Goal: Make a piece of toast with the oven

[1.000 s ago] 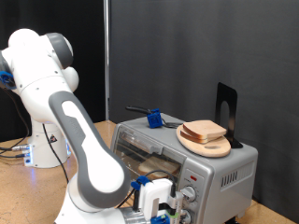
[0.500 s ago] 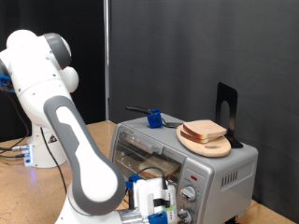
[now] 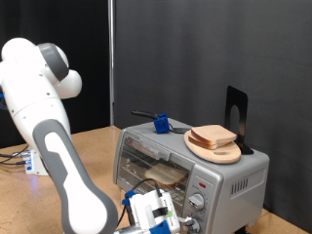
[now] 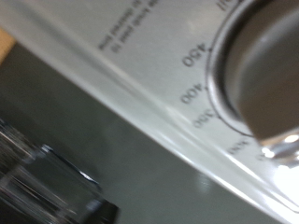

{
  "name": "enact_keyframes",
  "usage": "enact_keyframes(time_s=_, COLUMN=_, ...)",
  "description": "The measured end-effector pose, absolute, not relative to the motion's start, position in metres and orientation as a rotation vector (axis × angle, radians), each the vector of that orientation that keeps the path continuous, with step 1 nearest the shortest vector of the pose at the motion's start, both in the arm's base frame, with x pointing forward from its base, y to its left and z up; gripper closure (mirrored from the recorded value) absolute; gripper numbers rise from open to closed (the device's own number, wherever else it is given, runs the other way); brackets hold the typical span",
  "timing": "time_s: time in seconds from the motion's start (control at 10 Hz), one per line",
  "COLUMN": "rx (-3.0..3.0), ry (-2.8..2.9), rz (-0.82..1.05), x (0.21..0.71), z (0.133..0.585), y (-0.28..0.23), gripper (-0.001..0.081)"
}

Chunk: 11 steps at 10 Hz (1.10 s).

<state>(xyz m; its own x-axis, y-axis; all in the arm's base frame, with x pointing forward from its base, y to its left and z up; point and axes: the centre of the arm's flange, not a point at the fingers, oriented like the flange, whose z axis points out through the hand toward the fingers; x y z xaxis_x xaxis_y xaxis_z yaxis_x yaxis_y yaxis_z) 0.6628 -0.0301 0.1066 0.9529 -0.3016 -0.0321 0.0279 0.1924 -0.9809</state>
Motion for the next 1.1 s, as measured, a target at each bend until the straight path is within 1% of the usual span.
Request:
enact_keyframes(time_s=0.2, rx=-1.252, ry=0.146, rz=-0.323, x=0.673, z=0.109, y=-0.032, gripper=0.0806)
enact_keyframes(time_s=0.4, rx=-1.098, ry=0.052, rz=-0.387, x=0.683, z=0.135, y=-0.036, gripper=0.0806)
enact_keyframes(time_s=0.6, rx=-1.083, ry=0.060, rz=-0.408, x=0.691, z=0.144, y=-0.042, gripper=0.0806)
enact_keyframes(time_s=0.7, rx=-1.109, ry=0.098, rz=-0.387, x=0.694, z=0.144, y=-0.045, gripper=0.0806)
enact_keyframes(time_s=0.8, rx=-1.168, ry=0.169, rz=-0.325, x=0.698, z=0.142, y=-0.048, gripper=0.0806)
enact_keyframes(time_s=1.1, rx=-1.392, ry=0.342, rz=-0.091, x=0.703, z=0.148, y=-0.056, gripper=0.0806)
